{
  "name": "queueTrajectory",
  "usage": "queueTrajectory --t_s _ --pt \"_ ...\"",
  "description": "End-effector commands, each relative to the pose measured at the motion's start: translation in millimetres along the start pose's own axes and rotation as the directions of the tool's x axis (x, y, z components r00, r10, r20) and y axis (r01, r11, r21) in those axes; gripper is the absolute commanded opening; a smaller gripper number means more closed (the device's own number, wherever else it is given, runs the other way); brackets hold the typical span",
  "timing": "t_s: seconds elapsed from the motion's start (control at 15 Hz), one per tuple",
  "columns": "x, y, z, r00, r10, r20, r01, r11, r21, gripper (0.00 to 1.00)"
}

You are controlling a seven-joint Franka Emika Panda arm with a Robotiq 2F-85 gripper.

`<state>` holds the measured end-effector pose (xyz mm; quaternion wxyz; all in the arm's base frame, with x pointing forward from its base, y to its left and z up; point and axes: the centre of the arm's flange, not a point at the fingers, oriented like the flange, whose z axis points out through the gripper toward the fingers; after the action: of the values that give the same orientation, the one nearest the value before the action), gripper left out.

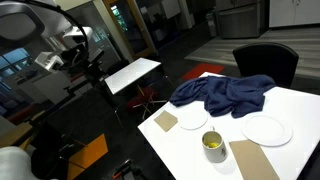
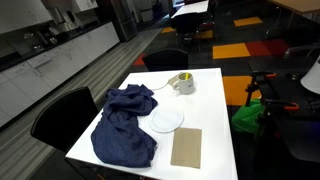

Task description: Remove the marker from the mug cup and place it on the table

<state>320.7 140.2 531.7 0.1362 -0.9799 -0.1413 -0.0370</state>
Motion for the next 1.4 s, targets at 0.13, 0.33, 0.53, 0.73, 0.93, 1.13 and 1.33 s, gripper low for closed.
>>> queueTrajectory --t_s 0.13,0.33,0.53,0.73,0.93,1.13,1.33 --pt "0 0 0 1.000 0.000 0.000 0.000 1.000 0.000 1.00" --pt "0 0 0 1.000 0.000 0.000 0.000 1.000 0.000 1.00" --pt "11 4 -2 0.999 0.034 -0.042 -0.035 0.999 -0.019 1.00" --pt "28 12 -6 0.992 0.070 -0.102 -0.076 0.996 -0.056 1.00" --pt "46 22 -8 0.985 0.081 -0.153 -0.096 0.991 -0.093 1.00" --pt "65 36 -5 0.972 0.109 -0.209 -0.137 0.983 -0.124 1.00" --pt "80 51 4 0.958 0.157 -0.240 -0.196 0.969 -0.150 1.00"
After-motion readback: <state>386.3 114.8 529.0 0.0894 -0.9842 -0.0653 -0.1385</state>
